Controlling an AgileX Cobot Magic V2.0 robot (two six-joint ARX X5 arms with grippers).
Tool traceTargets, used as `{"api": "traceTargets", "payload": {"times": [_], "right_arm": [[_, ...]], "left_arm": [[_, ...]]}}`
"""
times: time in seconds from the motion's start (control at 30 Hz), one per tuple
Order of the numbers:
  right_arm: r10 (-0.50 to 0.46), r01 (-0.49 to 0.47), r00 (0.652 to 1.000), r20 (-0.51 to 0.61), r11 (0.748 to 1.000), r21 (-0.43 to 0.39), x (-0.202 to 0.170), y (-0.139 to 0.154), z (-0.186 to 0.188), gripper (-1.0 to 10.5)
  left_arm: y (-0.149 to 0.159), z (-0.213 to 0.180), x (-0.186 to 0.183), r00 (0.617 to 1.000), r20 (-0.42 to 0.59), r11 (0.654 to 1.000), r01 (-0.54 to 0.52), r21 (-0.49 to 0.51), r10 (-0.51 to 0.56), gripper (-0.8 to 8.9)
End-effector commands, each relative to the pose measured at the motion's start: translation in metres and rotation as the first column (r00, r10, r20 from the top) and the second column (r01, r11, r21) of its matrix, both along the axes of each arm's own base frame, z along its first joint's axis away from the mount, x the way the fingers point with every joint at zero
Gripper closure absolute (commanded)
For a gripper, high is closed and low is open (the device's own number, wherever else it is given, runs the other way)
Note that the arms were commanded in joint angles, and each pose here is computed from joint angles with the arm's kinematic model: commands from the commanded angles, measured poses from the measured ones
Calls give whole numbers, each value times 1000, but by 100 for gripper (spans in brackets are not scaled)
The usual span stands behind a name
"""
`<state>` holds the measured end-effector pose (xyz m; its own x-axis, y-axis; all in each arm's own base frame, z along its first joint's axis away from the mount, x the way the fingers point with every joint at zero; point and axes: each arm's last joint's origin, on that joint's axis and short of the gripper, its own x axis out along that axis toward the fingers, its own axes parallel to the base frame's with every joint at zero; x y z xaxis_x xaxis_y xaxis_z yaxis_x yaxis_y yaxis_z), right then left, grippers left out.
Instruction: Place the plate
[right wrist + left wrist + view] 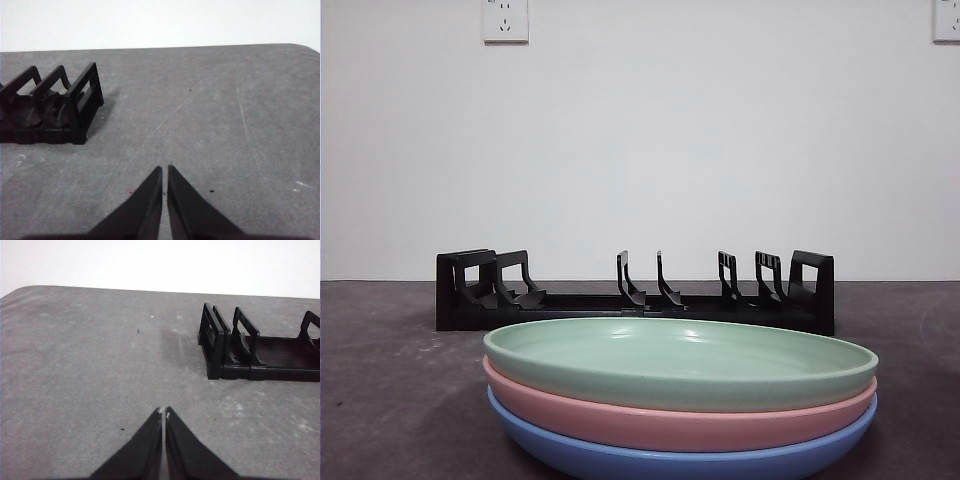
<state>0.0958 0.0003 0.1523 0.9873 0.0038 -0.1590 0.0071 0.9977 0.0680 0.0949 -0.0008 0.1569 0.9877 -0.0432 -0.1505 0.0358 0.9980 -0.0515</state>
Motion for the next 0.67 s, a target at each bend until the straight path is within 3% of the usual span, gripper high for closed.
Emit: {"api": "traceTargets", "payload": {"times": [0.03, 0.67], "right_arm": [[4, -4, 1000, -13, 999, -34, 0, 0, -3, 929], [4, -4, 1000, 10, 999, -34, 0, 0, 0, 929]], "left_arm": [[0, -7, 1, 1000, -18, 1000, -3, -1, 3, 804], [0, -7, 1, 1000, -18, 1000, -3, -1, 3, 804]]}}
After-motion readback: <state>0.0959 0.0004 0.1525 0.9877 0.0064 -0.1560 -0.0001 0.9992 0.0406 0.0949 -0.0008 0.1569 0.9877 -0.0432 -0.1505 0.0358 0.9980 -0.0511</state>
